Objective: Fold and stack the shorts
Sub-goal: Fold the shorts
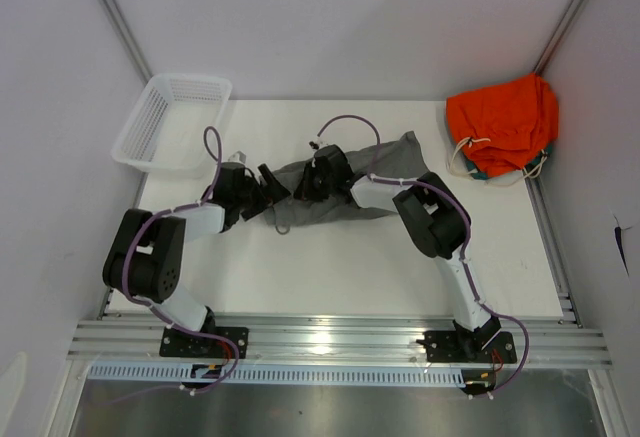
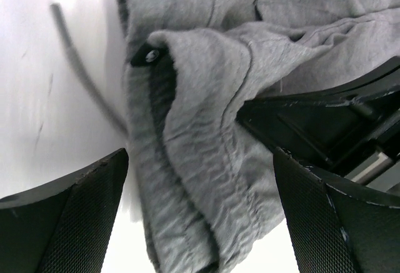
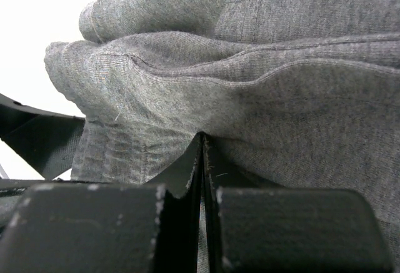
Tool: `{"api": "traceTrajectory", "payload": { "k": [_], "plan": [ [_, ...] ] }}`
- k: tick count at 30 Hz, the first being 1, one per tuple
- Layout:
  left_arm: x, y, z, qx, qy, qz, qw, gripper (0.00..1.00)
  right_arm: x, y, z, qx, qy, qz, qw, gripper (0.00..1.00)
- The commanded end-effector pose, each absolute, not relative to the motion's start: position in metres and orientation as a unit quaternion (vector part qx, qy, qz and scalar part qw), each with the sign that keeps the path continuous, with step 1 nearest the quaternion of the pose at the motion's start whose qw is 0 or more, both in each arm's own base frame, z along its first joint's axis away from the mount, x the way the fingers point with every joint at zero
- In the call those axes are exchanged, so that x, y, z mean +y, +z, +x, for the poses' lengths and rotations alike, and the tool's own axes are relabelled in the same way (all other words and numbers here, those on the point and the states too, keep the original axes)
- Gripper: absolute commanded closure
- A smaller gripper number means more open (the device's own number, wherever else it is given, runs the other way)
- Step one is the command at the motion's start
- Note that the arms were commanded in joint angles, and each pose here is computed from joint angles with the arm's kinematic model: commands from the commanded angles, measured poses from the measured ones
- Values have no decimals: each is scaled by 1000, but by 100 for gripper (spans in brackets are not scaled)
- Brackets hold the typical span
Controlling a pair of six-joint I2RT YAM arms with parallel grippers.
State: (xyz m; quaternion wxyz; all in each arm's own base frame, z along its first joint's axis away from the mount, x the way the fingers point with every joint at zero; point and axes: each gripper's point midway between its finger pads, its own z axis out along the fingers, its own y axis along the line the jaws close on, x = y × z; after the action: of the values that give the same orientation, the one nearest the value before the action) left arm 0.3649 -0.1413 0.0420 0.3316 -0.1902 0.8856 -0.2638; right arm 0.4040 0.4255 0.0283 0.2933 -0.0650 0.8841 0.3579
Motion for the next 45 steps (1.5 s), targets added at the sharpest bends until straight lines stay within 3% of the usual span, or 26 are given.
{"api": "traceTrajectory", "payload": {
  "k": [1, 11, 14, 18, 22, 24, 27, 33, 40, 45],
  "plan": [
    [-149, 45, 378, 880, -269, -192, 342, 1, 415, 2, 405, 902, 326, -55, 277, 100],
    [-162, 26, 372, 862, -295, -236, 338, 9, 416, 13, 398, 893, 355, -40, 276, 100],
    [-162, 27, 370, 852, -305, -250, 345, 21, 417, 15, 394, 891, 360, -37, 274, 100],
    [-165, 37, 376, 847, -314, -248, 350, 50, 421, 17, 390, 887, 372, -35, 271, 100],
    [-165, 46, 381, 847, -311, -239, 359, 71, 424, 20, 386, 884, 381, -33, 269, 100],
    [-166, 56, 388, 844, -313, -230, 370, 76, 427, 26, 384, 880, 387, -37, 272, 100],
    [-161, 66, 396, 852, -290, -226, 373, 100, 426, 33, 384, 878, 386, -39, 279, 100],
    [-134, 85, 398, 870, -237, -222, 370, 99, 386, 87, 406, 861, 371, -48, 344, 95],
    [-98, 109, 397, 887, -194, -212, 362, 100, 330, 166, 410, 813, 398, -59, 420, 79],
    [-78, 126, 395, 910, -128, -189, 345, 100, 288, 148, 414, 845, 317, -43, 428, 78]
  ]
}}
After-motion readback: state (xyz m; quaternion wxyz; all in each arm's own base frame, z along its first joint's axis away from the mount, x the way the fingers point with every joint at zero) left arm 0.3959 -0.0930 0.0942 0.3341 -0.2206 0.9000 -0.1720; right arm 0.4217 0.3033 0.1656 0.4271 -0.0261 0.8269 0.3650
